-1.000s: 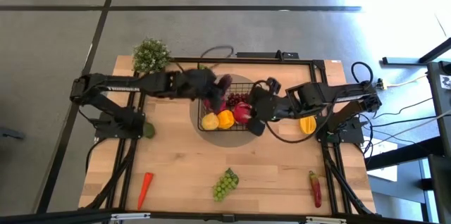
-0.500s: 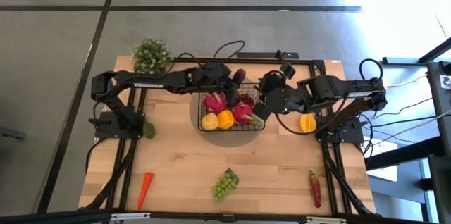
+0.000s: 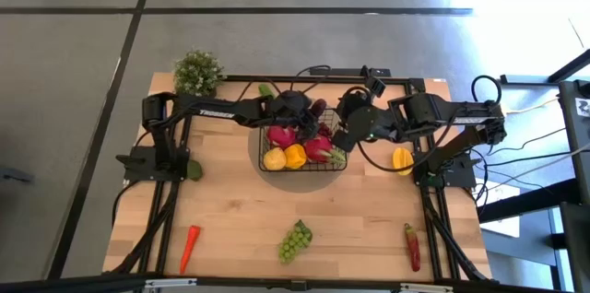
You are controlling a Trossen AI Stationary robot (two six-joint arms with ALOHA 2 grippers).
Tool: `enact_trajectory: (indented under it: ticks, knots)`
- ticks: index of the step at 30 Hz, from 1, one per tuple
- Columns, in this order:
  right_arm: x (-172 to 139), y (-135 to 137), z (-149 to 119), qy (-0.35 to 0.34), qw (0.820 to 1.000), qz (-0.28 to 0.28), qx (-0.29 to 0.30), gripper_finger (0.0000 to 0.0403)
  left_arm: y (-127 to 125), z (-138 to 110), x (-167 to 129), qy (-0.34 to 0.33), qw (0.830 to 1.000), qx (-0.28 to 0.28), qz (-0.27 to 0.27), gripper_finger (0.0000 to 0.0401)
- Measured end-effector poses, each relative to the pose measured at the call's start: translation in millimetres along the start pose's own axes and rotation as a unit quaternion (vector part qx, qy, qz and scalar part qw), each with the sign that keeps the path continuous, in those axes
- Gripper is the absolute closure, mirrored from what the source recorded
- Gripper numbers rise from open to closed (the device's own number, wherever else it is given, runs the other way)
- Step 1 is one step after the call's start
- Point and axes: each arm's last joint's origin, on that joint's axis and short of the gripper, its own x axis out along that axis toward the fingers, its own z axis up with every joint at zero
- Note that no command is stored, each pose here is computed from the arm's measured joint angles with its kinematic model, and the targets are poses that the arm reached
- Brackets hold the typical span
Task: Build produce basket
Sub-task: Put the purple eggplant into the black wire basket
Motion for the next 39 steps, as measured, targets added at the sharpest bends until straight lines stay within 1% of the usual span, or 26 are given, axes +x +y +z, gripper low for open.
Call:
enact_trajectory:
  ticks: [7,15,20,25,27,33,39]
  knots:
    - [0.4,-0.1,0.0,0.001,1.0,0.001,-0.006,0.0281,6.2,-5.5,-0.1,0.03,0.999,0.002,0.029,0.0296]
    - [0.4,-0.1,0.1,0.001,1.0,0.001,-0.007,0.0281,5.9,-6.5,-0.1,0.039,0.999,0.005,0.02,0.0286]
    - [0.4,-0.1,0.1,0.001,1.0,0.001,-0.007,0.0281,7.5,-5.8,0.1,0.035,0.998,-0.052,0.029,0.0283]
    - [0.4,-0.1,0.1,0.001,1.0,0.001,-0.007,0.0281,7.4,-5.9,0.1,0.033,0.997,-0.059,0.032,0.0289]
    - [0.4,-0.1,0.1,0.001,1.0,0.001,-0.007,0.0281,7.5,-5.8,0.1,0.033,0.997,-0.054,0.032,0.029]
    - [0.4,-0.1,0.1,0.001,1.0,0.001,-0.008,0.0281,6.4,-6.3,0.0,0.041,0.999,-0.001,0.018,0.0275]
    - [0.4,-0.1,0.1,0.001,1.0,0.001,-0.009,0.0281,6.6,-6.5,0.0,0.043,0.999,0.005,0.015,0.0254]
